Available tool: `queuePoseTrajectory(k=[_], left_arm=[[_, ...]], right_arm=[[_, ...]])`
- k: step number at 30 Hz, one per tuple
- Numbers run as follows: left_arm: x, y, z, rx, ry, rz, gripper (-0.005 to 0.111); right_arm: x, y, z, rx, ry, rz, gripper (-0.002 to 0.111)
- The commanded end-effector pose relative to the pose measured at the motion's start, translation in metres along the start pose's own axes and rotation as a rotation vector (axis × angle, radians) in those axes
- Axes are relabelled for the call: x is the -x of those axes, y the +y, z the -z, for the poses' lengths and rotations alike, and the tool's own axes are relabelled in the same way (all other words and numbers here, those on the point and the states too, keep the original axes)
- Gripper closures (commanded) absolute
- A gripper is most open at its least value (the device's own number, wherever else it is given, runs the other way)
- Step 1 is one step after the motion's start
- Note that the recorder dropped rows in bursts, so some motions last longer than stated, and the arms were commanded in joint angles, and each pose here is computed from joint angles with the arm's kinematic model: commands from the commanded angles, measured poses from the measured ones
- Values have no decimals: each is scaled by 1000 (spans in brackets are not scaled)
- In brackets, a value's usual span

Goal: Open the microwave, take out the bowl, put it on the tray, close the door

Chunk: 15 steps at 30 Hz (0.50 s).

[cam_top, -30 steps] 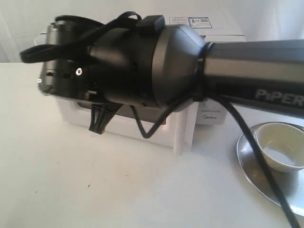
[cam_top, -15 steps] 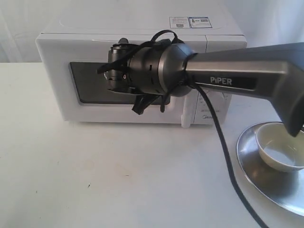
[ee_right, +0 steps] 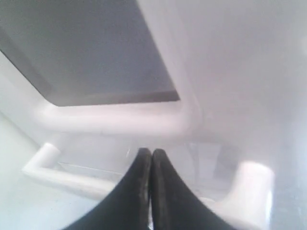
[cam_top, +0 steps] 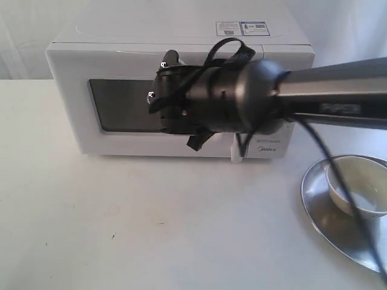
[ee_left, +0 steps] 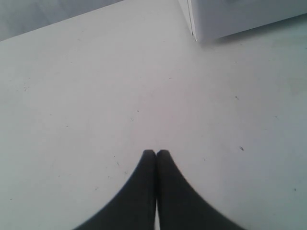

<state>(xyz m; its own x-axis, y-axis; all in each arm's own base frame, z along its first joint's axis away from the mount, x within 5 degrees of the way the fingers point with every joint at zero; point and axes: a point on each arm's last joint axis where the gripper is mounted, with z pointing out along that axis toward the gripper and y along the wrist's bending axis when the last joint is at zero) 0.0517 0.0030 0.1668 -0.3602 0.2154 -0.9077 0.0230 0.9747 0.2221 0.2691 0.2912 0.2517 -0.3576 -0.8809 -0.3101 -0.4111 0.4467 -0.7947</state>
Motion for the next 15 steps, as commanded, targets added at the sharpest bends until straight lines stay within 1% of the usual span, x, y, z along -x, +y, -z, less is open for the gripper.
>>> queuePoseTrajectory(k=[1,3,6,9,12,15], left_arm=[[0,0,0,-5,-3,6,107],[0,0,0,-5,-3,6,107],[0,0,0,-5,-3,6,107],[0,0,0,-5,-3,6,107],[0,0,0,-5,-3,6,107],[0,0,0,-5,-3,6,107]], right_arm=[[-50,-35,34,-42,13,-155,108],[-70,-43,47,-23,-17,-238,108],[-102,-47,69,6,-46,-294,108],[-129,-50,86,83,-21,-419,108],[-147,-57,101,189,13,-559,108],[-157,-64,112,251,9,-636,108]])
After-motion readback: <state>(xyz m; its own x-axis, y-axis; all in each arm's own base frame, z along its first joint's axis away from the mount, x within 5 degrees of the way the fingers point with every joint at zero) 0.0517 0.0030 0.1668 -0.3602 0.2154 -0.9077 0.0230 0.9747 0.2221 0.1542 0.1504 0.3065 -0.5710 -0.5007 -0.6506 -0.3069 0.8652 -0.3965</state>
